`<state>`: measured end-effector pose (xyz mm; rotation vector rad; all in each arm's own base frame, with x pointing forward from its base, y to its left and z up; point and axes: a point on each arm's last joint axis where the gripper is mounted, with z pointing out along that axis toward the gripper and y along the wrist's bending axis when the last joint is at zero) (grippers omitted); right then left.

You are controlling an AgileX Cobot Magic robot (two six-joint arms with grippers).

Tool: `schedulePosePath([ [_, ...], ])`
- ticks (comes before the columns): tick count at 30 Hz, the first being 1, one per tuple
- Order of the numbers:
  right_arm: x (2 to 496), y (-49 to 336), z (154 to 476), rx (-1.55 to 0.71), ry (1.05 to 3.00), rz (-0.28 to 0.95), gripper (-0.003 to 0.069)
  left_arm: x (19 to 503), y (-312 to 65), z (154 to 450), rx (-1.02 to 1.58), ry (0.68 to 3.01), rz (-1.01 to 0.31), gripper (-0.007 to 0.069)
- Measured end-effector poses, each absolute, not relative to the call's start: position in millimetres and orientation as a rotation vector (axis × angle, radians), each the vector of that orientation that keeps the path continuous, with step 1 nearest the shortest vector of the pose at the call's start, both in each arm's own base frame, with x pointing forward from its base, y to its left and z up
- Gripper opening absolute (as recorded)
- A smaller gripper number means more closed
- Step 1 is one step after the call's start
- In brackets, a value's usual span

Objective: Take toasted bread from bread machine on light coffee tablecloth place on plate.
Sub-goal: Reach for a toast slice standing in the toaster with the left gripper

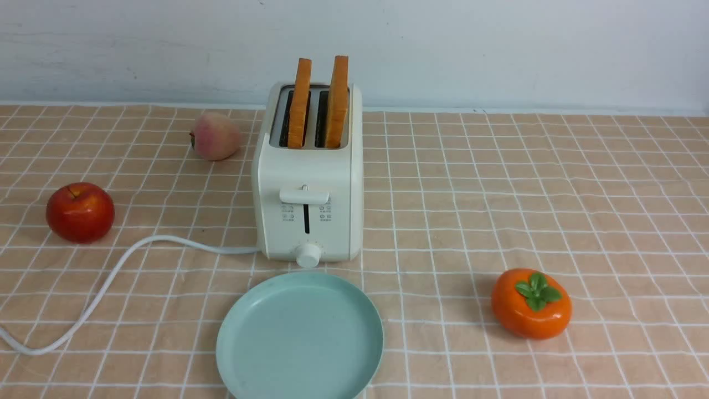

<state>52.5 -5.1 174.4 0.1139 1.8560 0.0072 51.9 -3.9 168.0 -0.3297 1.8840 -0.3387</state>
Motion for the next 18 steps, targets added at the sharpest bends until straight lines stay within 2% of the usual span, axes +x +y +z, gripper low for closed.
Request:
schedulePosePath([
  [10, 52.5, -5.1, 174.4, 0.114, 1.856, 0.007, 0.024, 52.0, -3.6, 168.0, -0.325, 1.884, -0.331, 0.0242],
  [18, 52.5, -5.1, 174.4, 0.114, 1.856, 0.007, 0.024, 52.2, -0.7, 168.4, -0.272, 1.882, -0.249, 0.0242],
])
